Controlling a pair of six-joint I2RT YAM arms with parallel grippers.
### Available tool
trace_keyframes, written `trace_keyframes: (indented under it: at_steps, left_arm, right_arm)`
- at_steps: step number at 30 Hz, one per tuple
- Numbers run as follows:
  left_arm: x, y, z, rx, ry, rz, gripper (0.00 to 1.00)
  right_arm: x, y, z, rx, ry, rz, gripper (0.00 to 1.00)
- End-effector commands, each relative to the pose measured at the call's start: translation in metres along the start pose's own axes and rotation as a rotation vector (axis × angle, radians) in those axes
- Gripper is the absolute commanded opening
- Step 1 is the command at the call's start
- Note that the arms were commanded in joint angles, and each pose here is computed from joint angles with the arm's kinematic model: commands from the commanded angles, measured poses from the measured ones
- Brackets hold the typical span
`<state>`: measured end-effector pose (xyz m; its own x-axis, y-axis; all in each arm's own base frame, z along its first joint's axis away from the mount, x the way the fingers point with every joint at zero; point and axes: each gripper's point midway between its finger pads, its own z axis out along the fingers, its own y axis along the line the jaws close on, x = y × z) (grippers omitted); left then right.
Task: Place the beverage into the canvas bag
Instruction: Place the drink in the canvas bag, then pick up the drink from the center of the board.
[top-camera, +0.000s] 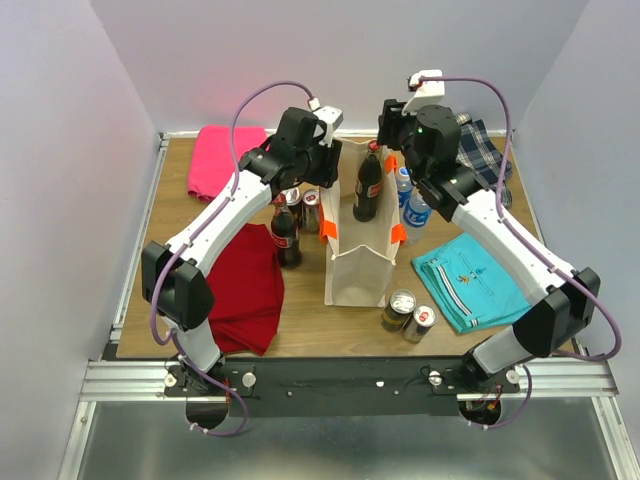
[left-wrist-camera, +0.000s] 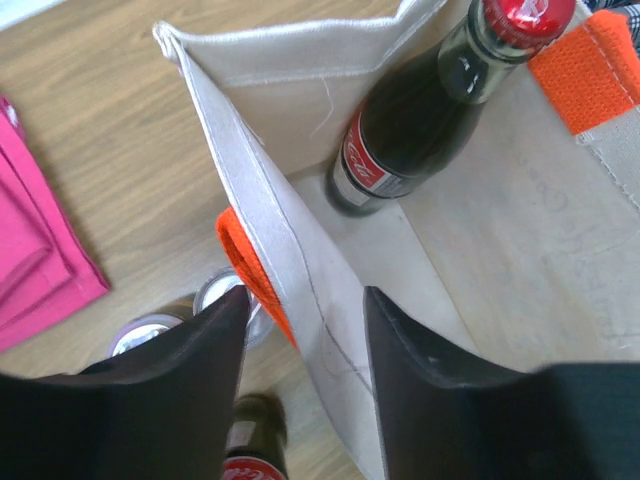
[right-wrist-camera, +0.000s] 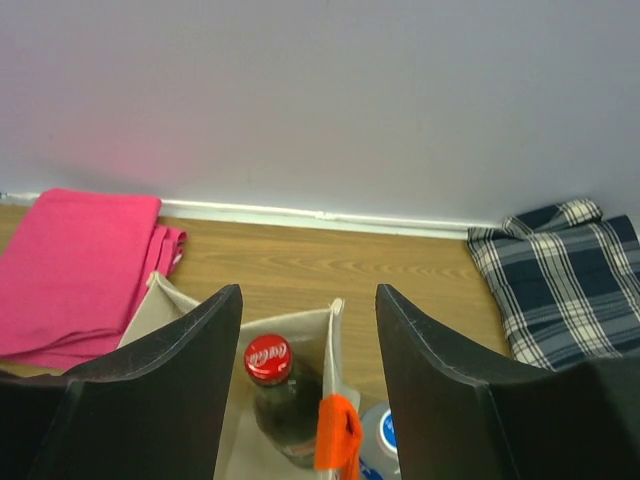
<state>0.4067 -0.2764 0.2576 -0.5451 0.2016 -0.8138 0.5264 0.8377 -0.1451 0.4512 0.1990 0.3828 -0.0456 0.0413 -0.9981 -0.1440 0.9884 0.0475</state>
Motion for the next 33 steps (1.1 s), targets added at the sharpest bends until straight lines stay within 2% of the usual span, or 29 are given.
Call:
trace_keyframes:
  at_steps: [1,3,9,18,26,33]
  left_arm:
    - [-0.018,-0.001,-0.008,0.001,-0.044,0.012,0.67]
    - [-0.022,0.000,-0.012,-0.001,-0.059,0.017,0.73]
    - [-0.026,0.008,-0.026,-0.054,-0.088,0.035,0.79]
    - [-0.029,0.022,-0.055,-0.142,-0.134,0.045,0.80]
    - [-0.024,0.035,-0.097,-0.229,-0.169,0.050,0.83]
    - [0.001,0.040,-0.119,-0.255,-0.156,0.024,0.84]
  right_arm:
    - [0.009,-0.013,-0.022,0.037,0.085,0.021,0.65]
    - [0.014,-0.016,-0.028,0.047,0.108,0.023,0.65]
    - [0.030,-0.019,-0.045,0.037,0.167,0.045,0.66]
    - [0.074,-0.021,-0.054,0.046,0.302,0.035,0.66]
    - [0.092,-0.018,-0.064,0.018,0.352,0.058,0.66]
    - [0.096,-0.005,-0.066,-0.037,0.377,0.093,0.66]
